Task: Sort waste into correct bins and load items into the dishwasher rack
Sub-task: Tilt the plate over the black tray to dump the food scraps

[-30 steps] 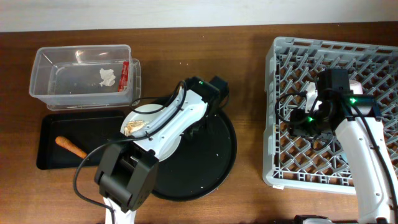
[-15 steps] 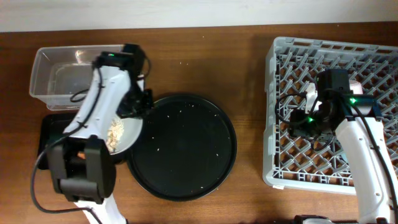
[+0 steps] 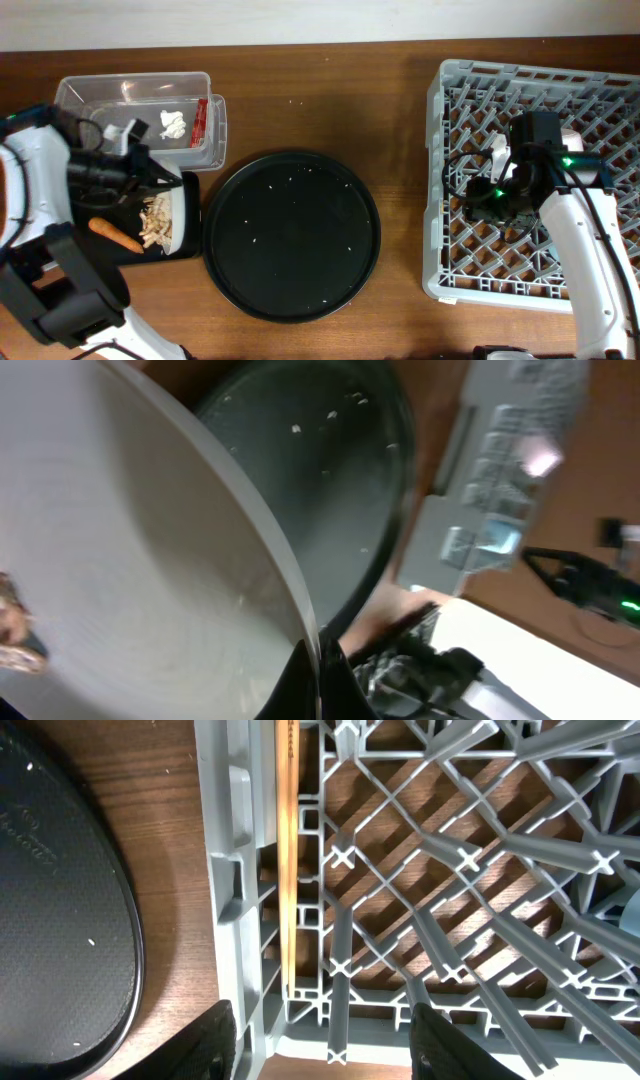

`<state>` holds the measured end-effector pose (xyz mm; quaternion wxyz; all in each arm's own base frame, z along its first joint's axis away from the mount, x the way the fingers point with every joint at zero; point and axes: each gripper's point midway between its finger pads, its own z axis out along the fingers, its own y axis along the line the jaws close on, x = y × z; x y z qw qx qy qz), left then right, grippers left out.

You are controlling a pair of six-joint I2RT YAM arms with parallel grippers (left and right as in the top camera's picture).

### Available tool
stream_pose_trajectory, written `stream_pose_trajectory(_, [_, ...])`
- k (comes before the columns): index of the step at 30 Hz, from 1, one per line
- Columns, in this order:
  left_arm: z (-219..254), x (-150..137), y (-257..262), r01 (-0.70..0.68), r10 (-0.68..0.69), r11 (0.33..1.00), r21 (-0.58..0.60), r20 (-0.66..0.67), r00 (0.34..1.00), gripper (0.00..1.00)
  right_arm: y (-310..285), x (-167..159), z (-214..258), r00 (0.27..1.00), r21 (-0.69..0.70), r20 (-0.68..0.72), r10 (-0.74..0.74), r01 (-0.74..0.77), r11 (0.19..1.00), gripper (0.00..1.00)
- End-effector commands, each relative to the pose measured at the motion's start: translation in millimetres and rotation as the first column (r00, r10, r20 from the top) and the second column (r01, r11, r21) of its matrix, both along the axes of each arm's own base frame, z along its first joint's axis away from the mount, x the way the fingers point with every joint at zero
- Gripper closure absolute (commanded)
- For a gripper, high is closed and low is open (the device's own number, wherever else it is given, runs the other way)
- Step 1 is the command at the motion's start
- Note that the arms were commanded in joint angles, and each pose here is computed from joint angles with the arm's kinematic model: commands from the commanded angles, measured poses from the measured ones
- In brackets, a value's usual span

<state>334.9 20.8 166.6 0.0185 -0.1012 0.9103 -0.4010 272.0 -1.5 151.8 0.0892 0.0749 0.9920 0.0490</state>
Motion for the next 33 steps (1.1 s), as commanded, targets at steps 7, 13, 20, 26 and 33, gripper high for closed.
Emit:
stream_pose_trajectory(7, [55.0,2.9,43.3,-0.166,0.214,0.960,-0.225,0.209,0.954,1.00,-2.2,0.3,2.9,1.000,-0.004,0.003,0.001,-0.001,1.000,0.45])
stream_pose_trajectory(13, [55.5,3.2,43.2,-0.167,0.216,0.959,-0.228,0.210,0.954,1.00,-2.2,0.3,2.9,1.000,-0.004,0.003,0.001,-0.001,1.000,0.45])
stream_pose_trajectory(20, [53.2,13.3,51.5,-0.205,0.253,0.954,-0.219,0.221,0.942,1.00,-2.1,-1.5,2.6,1.000,-0.004,-0.004,0.002,-0.002,1.000,0.45])
stream_pose_trajectory(26, [54.7,7.2,49.2,-0.188,0.237,0.957,-0.222,0.219,0.946,1.00,-2.1,-1.5,2.6,1.000,-0.004,-0.004,0.002,-0.002,1.000,0.45])
stream_pose_trajectory(33, [59.0,2.3,41.3,-0.189,0.234,0.954,-0.234,0.183,0.955,1.00,-2.1,-1.6,2.6,1.000,-0.004,-0.004,0.002,-0.002,1.000,0.45])
